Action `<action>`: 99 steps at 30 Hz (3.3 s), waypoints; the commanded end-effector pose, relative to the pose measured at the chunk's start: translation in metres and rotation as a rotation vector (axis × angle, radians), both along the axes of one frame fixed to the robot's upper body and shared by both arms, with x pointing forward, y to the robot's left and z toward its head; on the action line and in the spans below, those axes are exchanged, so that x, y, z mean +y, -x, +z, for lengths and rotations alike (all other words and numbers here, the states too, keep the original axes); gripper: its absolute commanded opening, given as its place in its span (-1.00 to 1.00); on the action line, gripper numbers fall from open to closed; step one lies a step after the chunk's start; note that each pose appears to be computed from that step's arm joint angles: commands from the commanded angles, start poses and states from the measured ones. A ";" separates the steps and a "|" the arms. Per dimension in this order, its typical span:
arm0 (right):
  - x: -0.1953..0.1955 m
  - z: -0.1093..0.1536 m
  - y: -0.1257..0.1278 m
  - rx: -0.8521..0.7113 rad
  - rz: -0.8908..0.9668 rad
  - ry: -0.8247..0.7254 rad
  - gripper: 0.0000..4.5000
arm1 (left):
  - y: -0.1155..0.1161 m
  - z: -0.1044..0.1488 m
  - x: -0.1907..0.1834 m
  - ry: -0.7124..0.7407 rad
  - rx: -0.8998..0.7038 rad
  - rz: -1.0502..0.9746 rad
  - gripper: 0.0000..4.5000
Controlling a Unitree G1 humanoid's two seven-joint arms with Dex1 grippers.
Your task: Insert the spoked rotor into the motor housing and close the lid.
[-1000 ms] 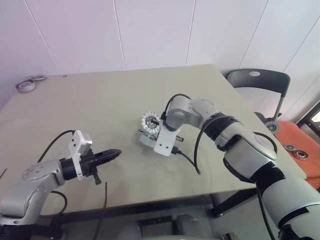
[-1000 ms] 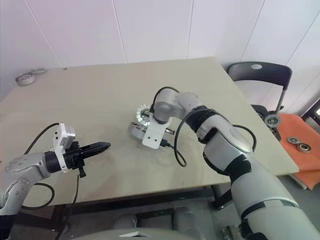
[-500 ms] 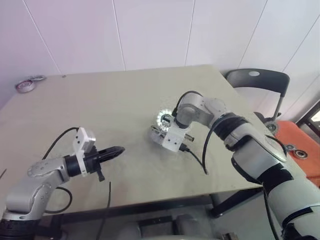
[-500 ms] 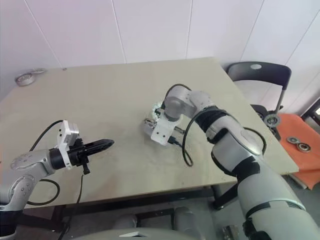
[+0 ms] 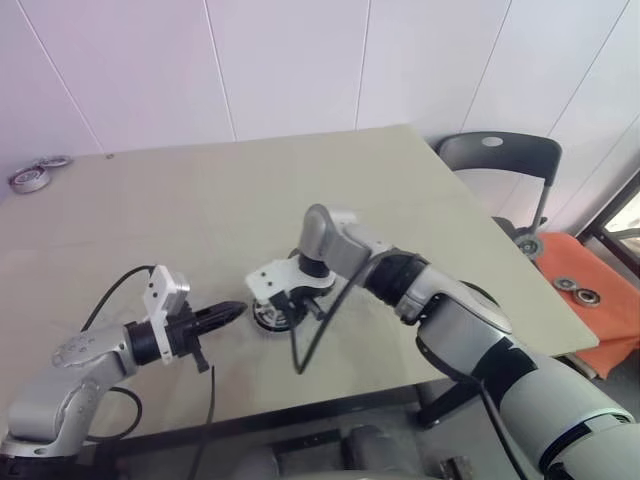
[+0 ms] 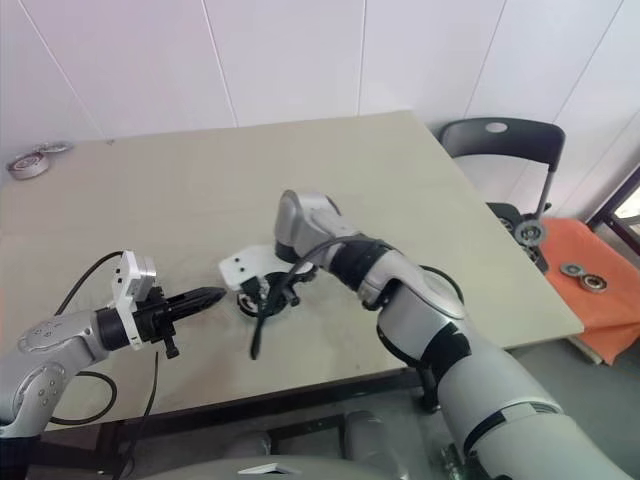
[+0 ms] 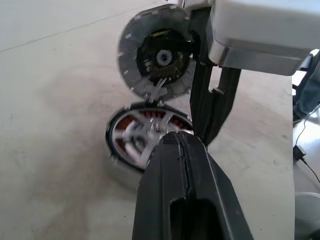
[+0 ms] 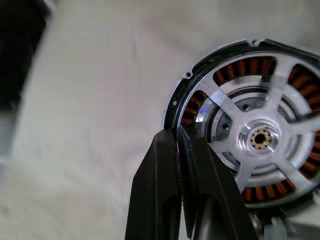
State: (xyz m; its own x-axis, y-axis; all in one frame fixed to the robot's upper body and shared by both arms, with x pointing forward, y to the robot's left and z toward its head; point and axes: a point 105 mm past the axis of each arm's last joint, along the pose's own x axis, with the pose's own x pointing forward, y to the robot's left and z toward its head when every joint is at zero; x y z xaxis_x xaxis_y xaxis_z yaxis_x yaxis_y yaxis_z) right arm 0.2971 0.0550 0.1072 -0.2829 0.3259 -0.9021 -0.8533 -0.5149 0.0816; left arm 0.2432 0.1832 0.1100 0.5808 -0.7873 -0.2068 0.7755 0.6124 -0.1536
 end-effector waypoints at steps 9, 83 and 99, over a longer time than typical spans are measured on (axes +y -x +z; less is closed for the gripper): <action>0.014 0.010 -0.023 -0.115 -0.120 -0.031 -0.97 | 0.002 0.012 -0.002 0.006 -0.057 0.004 -1.00; 0.001 0.034 0.003 -0.331 0.346 -0.400 -0.41 | 0.019 0.028 0.070 -0.299 -0.087 0.090 -1.00; 0.033 -0.011 0.007 -0.361 0.364 -0.318 -0.41 | 0.019 0.029 0.063 -0.295 -0.089 0.087 -1.00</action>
State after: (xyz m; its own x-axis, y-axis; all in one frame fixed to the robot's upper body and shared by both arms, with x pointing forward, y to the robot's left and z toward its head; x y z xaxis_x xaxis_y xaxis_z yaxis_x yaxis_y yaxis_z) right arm 0.2873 0.0836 0.0900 -0.1469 0.5342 -0.8325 -0.5988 -0.7179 -0.3550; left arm 0.2234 0.2493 0.1289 0.6596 -0.6450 -0.3859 0.7183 0.6922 0.0707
